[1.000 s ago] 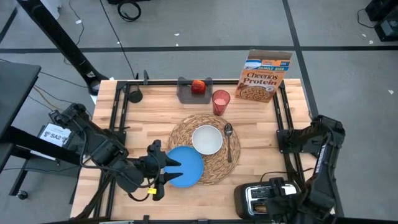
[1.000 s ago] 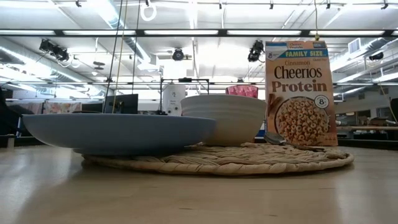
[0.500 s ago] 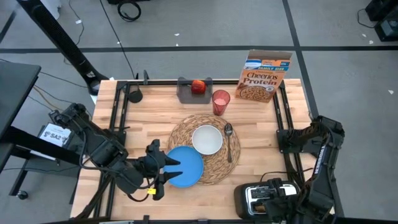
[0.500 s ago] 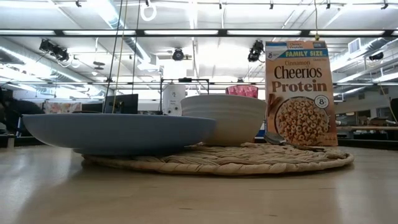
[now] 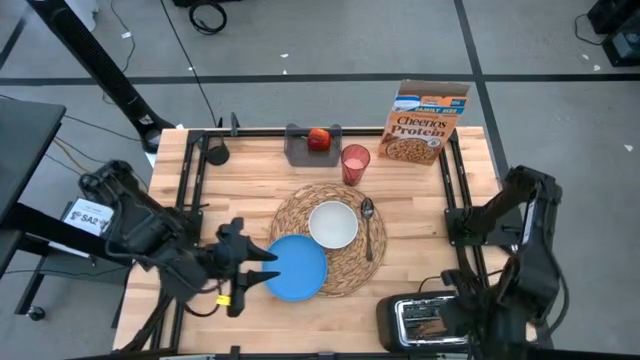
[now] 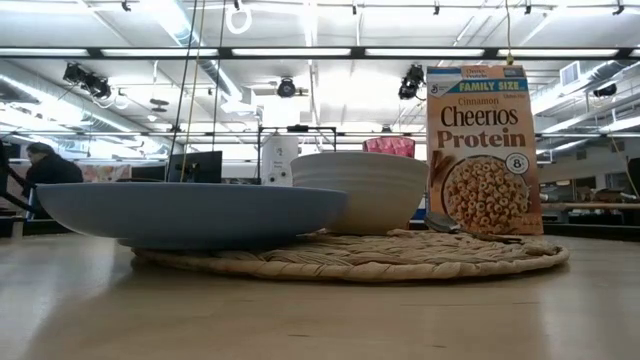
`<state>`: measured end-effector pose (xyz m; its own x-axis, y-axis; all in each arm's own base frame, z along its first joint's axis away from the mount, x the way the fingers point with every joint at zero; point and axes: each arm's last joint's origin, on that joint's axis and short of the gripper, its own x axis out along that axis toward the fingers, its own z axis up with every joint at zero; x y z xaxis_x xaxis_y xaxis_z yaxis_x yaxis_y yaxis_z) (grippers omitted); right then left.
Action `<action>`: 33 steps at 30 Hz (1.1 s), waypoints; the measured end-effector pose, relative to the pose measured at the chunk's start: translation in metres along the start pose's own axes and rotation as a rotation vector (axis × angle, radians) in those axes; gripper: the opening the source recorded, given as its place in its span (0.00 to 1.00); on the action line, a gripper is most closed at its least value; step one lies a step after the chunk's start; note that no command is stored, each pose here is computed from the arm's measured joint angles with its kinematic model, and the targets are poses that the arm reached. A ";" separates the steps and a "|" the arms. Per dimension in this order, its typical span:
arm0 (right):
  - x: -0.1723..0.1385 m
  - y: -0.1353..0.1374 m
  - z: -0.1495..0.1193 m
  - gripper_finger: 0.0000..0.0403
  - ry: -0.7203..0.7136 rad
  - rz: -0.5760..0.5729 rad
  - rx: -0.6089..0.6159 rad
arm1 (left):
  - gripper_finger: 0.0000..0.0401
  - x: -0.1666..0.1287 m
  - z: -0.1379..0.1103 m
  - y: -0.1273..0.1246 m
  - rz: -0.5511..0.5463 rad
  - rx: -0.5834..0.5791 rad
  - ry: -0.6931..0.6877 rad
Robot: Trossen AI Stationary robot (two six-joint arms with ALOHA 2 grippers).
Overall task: Arrange a breakfast setting
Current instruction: Put the toasted bread on the blue plate
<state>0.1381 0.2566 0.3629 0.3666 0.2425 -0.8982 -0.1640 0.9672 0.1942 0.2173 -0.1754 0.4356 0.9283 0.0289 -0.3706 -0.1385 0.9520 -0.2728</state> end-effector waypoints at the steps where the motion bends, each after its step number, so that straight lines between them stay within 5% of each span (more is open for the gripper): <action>1: -0.007 -0.004 0.001 0.03 -0.012 0.015 0.015 | 0.39 -0.004 0.002 0.001 -0.008 -0.005 -0.005; 9: -0.065 -0.048 0.012 0.04 -0.240 0.104 0.101 | 0.39 -0.019 0.011 0.012 -0.022 -0.024 -0.028; 15: -0.069 -0.067 0.048 0.04 -0.565 -0.128 -0.041 | 0.39 -0.013 0.012 0.021 0.042 -0.001 -0.008; 21: -0.006 -0.072 0.109 0.04 -0.552 -0.336 -0.258 | 0.39 -0.028 0.011 0.040 0.069 0.008 0.072; 33: 0.190 -0.109 0.187 0.04 -0.356 -0.710 -0.579 | 0.39 -0.063 -0.004 0.081 0.214 -0.093 0.295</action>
<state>0.3967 0.2115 0.2445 0.7925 -0.2797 -0.5419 -0.1877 0.7336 -0.6532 0.1461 -0.1017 0.4337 0.7374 0.1218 -0.6643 -0.3619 0.9017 -0.2364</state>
